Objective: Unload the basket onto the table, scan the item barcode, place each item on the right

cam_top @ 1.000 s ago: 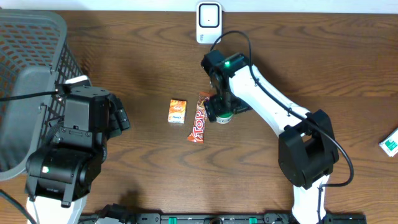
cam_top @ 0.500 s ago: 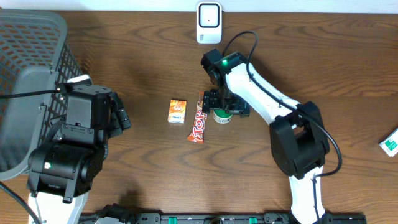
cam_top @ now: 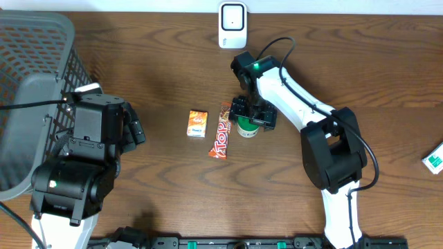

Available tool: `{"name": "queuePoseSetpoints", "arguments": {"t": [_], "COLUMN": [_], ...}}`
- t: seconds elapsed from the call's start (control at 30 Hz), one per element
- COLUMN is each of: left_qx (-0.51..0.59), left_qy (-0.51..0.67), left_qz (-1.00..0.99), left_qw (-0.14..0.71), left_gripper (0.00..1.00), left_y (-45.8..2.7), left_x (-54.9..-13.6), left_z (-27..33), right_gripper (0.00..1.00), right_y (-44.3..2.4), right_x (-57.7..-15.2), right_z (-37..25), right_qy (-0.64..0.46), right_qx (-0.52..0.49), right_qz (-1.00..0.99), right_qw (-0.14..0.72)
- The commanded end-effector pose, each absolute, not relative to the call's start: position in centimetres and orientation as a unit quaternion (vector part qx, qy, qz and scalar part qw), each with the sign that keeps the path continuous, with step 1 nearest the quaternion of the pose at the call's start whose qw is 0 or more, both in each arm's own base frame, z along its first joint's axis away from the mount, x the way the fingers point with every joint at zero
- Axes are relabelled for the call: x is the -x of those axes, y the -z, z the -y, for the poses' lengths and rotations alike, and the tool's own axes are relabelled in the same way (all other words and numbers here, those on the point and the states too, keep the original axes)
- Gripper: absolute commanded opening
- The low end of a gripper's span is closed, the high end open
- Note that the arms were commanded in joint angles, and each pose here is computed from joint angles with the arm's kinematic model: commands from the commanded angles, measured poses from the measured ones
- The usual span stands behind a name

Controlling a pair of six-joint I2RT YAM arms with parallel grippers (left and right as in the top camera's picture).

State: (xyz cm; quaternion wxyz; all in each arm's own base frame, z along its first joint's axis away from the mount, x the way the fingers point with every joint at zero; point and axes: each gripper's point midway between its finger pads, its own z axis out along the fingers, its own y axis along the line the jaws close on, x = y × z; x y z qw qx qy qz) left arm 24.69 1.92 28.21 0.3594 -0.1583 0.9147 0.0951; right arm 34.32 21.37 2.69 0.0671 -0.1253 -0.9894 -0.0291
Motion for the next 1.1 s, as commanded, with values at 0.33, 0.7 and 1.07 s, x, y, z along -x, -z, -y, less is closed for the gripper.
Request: {"name": "queuePoseSetpoints", "arguments": {"t": [0.33, 0.7, 1.07], "left_qx": [0.163, 0.162, 0.162], "left_qy": [-0.095, -0.097, -0.097], "left_qz": [-0.914, -0.916, -0.916], "left_qw": [0.358, 0.355, 0.353], "left_gripper": [0.98, 0.98, 0.98], "left_y": [-28.4, -28.2, -28.2], "left_x": [-24.5, -24.3, -24.3], "left_z": [-2.0, -2.0, -2.0], "right_gripper": [0.78, 0.63, 0.58], "right_y": [-0.3, -0.3, -0.5], "right_x": [-34.4, -33.7, -32.6], "right_z": [-21.6, -21.1, -20.5], "right_qy": [0.022, 0.014, 0.003], "right_qx": [0.128, 0.096, 0.058], "right_qz": [0.988, 0.991, 0.991], "right_qw": [0.085, 0.098, 0.12]}}
